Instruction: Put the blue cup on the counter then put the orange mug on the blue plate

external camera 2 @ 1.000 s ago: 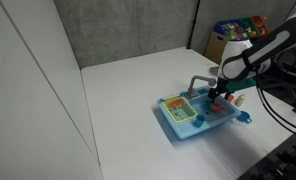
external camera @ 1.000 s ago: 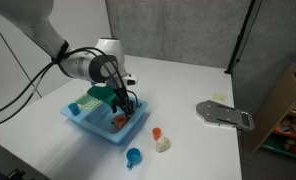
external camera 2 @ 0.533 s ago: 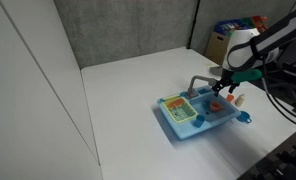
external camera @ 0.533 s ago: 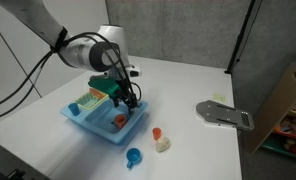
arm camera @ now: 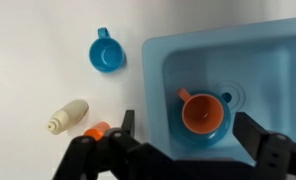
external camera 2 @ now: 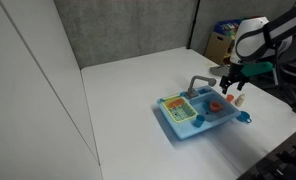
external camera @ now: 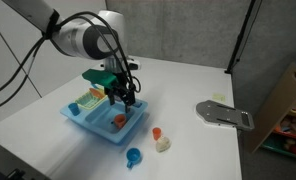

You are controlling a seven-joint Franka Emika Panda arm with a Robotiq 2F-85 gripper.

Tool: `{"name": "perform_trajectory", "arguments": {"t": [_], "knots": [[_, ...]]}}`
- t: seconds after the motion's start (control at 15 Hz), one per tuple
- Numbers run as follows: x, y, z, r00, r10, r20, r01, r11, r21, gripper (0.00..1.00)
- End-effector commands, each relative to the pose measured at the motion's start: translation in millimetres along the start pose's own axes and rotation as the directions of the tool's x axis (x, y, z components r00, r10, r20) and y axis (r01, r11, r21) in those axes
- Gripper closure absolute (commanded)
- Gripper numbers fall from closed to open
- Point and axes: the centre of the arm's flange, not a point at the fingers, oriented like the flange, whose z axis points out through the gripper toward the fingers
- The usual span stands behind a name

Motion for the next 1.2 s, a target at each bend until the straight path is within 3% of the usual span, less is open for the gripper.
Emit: {"name": "perform_trajectory", "arguments": {"t": [0.0,0.33,1.13], "knots": [[-26,-5,-27,0.999,-0.022,0.043,0.022,1.0,0.0,0.0],[-45,-30,-55,0.997,-0.065,0.049,0.066,0.998,-0.009,0.0],[-107,-54,-154,0.987,-0.138,-0.085,0.14,0.99,0.021,0.0]]}}
